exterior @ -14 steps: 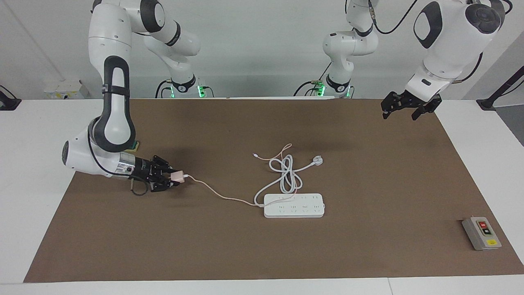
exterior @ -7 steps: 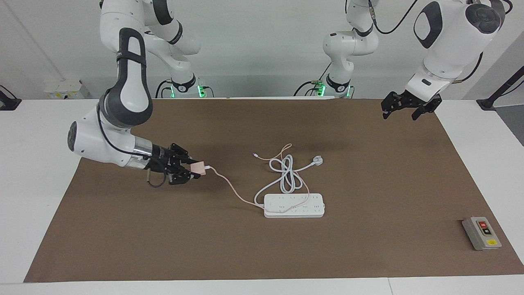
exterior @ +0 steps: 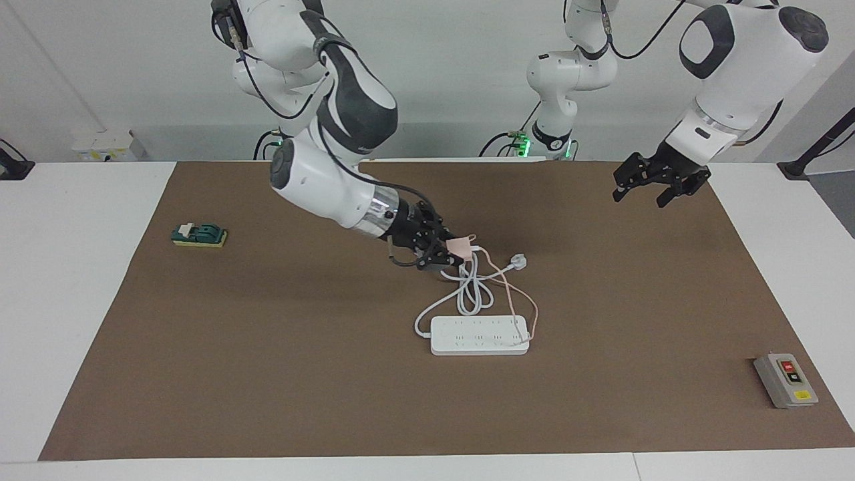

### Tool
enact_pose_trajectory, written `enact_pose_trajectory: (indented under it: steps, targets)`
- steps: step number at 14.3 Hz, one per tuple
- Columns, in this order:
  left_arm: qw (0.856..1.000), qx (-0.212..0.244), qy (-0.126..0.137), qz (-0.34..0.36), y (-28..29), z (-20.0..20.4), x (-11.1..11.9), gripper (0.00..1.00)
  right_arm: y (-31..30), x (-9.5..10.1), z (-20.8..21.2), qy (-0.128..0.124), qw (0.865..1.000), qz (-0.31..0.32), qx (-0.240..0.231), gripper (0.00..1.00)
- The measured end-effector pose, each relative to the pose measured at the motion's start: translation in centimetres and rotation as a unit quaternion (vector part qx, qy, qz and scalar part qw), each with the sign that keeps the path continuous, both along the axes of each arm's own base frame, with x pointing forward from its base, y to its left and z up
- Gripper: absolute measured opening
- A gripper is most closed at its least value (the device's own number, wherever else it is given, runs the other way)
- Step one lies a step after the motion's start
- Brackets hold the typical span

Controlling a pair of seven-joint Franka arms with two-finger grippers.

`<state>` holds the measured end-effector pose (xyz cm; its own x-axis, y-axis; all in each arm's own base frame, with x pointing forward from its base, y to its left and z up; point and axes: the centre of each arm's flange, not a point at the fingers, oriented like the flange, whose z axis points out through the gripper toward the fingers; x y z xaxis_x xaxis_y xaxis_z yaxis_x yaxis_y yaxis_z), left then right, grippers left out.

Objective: Plug charger into power strip
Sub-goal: 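Lift the charger and carry it to the power strip with the right gripper, then hold the charger with the right gripper while the left gripper reaches it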

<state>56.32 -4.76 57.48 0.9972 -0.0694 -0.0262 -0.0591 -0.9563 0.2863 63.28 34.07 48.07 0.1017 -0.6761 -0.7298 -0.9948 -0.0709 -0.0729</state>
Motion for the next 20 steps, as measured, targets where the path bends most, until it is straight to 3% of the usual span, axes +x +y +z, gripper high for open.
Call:
enact_pose_trajectory:
  steps: [3,6,9,12,14,17,20]
  targets:
    - [0.989,-0.144,0.028,0.022,0.9,-3.6,2.1,1.00,3.3,-1.3,-0.6,-0.002,1.000,0.007,0.000,0.47]
    - [0.967,-0.253,0.019,-0.018,0.7,-7.6,4.0,1.00,3.7,-1.3,-1.6,0.015,1.000,0.000,-0.004,0.47]
    - [0.936,-0.350,0.031,0.009,0.5,-10.8,4.5,1.00,3.5,-0.7,-3.2,0.040,0.999,-0.028,-0.009,0.47]
    - [0.889,-0.451,0.065,0.037,-1.4,-13.5,4.7,1.00,3.6,-0.5,-3.9,0.045,0.998,-0.043,-0.013,0.47]
    - [0.870,-0.486,0.074,0.038,-2.3,-16.0,4.9,1.00,4.2,-0.8,-3.9,0.044,0.998,-0.037,-0.015,0.47]
    - [0.858,-0.507,0.076,0.026,-3.2,-19.1,3.9,1.00,4.8,-1.2,-3.9,0.042,0.998,-0.032,-0.017,0.47]
    - [0.845,-0.530,0.072,0.029,-4.4,-19.3,3.7,1.00,5.2,-1.4,-3.9,0.042,0.999,-0.029,-0.017,0.47]
